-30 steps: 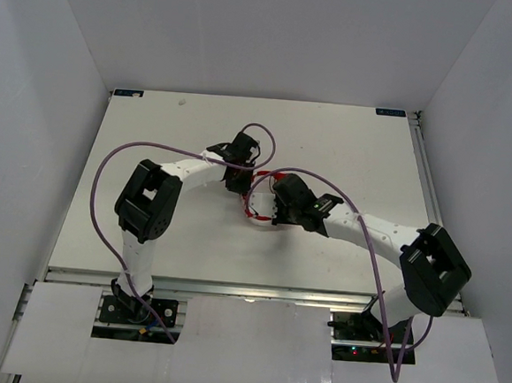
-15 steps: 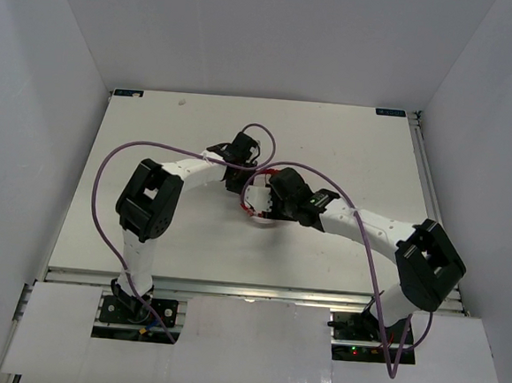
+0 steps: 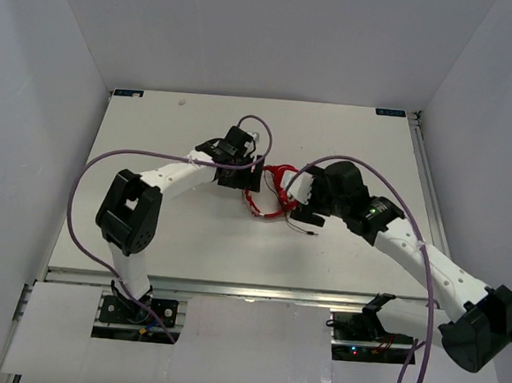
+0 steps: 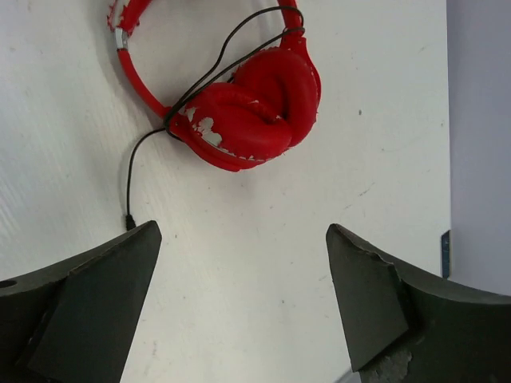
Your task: Wrap the headphones
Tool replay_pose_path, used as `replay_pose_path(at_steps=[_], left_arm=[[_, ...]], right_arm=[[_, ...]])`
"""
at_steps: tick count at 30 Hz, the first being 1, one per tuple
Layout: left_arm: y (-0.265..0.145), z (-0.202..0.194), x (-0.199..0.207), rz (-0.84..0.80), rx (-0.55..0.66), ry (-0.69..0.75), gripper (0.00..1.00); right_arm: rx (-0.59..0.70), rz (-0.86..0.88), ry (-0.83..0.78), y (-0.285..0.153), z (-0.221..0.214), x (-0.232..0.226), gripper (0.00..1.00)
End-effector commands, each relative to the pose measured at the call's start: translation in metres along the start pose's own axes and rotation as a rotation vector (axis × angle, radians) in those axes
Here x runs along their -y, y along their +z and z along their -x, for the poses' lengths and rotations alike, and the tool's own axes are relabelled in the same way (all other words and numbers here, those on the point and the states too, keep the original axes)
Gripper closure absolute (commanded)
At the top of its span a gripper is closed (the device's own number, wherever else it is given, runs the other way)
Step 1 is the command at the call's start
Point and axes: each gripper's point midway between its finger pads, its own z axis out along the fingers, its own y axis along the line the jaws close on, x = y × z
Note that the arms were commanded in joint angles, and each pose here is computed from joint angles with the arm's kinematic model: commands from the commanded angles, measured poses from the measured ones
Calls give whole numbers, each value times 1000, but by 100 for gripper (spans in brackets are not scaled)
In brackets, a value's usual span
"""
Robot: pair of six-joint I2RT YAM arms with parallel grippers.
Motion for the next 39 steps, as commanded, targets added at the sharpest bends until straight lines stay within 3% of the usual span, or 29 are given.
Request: replay_pose_path(at_steps=[1,5,8,10,15,19,39], left_arm=[[-65,27,10,-58,163,34,12],[-121,33,17,-135,329,66,10],[-163,22,22,-228,474,94,9],[-191,4,25,-313,580,120,6],[-210,-42,19,-402,689,168,2],[-237,-50,6,-382,809,144,2],[-228,-55,11,-410,752,135,2]], right_arm=[[143,49,216,-30,-6,-8,10],[213,-5,386,-50,-13,-4,10],[175,-186,638,-60,-36,17,10],[158,-289,713,-69,-49,29,10],[170,-401,843,-86,-66,42,10],[167,-478,918,-95,-78,51,10],[181,-519,949,-104,-92,58,10]])
